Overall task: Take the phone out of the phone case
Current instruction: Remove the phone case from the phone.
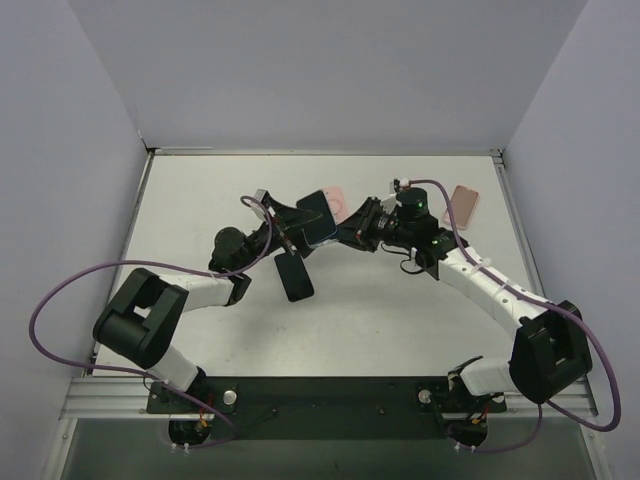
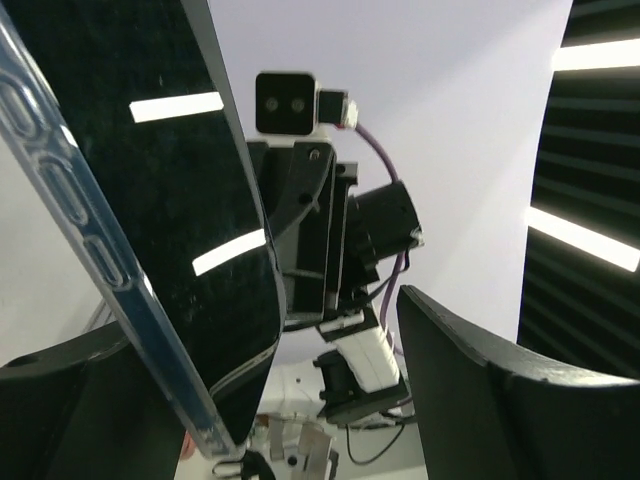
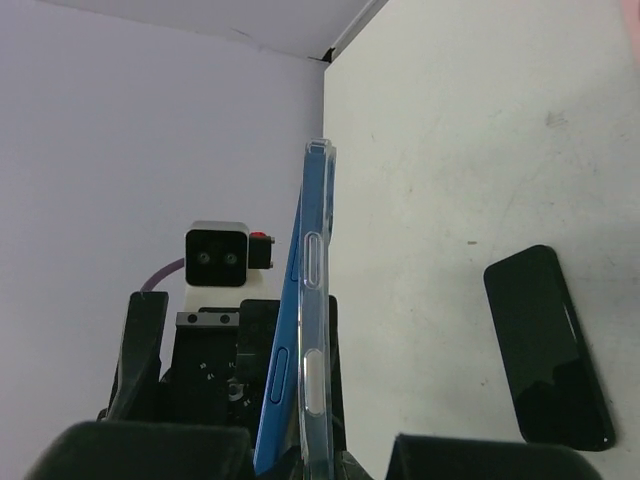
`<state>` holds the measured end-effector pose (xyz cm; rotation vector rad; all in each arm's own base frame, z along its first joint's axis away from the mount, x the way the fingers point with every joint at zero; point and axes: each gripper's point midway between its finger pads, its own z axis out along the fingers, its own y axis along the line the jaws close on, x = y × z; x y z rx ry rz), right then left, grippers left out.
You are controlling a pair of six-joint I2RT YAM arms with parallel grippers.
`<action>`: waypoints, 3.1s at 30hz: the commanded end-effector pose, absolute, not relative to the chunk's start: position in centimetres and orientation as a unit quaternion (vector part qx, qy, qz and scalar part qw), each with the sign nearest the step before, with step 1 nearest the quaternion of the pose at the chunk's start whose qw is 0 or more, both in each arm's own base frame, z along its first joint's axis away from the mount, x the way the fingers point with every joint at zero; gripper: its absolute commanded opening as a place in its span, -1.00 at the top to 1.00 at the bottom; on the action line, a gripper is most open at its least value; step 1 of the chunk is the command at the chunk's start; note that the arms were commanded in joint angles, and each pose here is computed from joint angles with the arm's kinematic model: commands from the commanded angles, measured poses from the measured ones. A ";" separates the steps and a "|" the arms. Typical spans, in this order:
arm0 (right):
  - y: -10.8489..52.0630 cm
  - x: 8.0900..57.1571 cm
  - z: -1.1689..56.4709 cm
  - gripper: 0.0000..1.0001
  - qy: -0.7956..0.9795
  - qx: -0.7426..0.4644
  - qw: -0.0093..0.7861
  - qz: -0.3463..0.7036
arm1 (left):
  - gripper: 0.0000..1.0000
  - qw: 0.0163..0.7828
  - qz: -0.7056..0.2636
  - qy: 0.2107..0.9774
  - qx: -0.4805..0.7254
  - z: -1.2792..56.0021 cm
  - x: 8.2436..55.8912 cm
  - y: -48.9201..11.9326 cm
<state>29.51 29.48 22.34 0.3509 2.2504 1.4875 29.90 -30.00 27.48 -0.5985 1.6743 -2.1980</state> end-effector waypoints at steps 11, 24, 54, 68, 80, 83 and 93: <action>21.3 30.8 22.1 1.00 0.846 0.127 0.339 0.392 | -0.74 0.107 -0.762 0.632 -0.089 25.7 24.2 -32.2; 17.3 27.0 12.7 1.00 0.955 0.009 0.287 0.078 | -0.65 0.104 -0.555 0.817 -0.118 14.8 25.9 -32.1; 25.3 24.3 1.2 1.00 0.957 -0.110 0.233 0.136 | -0.61 0.147 -0.462 0.873 -0.056 8.2 25.9 -32.4; 22.8 24.4 2.7 1.00 0.969 -0.091 0.229 0.016 | -0.50 0.170 -0.461 0.864 -0.109 9.2 26.5 -30.1; 18.4 24.4 6.9 1.00 0.946 -0.105 0.286 -0.107 | -0.64 0.151 -0.474 0.861 -0.103 8.9 26.2 -30.0; 19.1 24.5 7.0 1.00 0.946 -0.111 0.287 -0.104 | -0.64 0.151 -0.482 0.857 -0.102 8.9 26.2 -30.3; 23.5 23.5 2.9 1.00 0.954 -0.142 0.265 -0.020 | -0.69 0.128 -0.505 0.851 -0.069 7.2 26.0 -31.6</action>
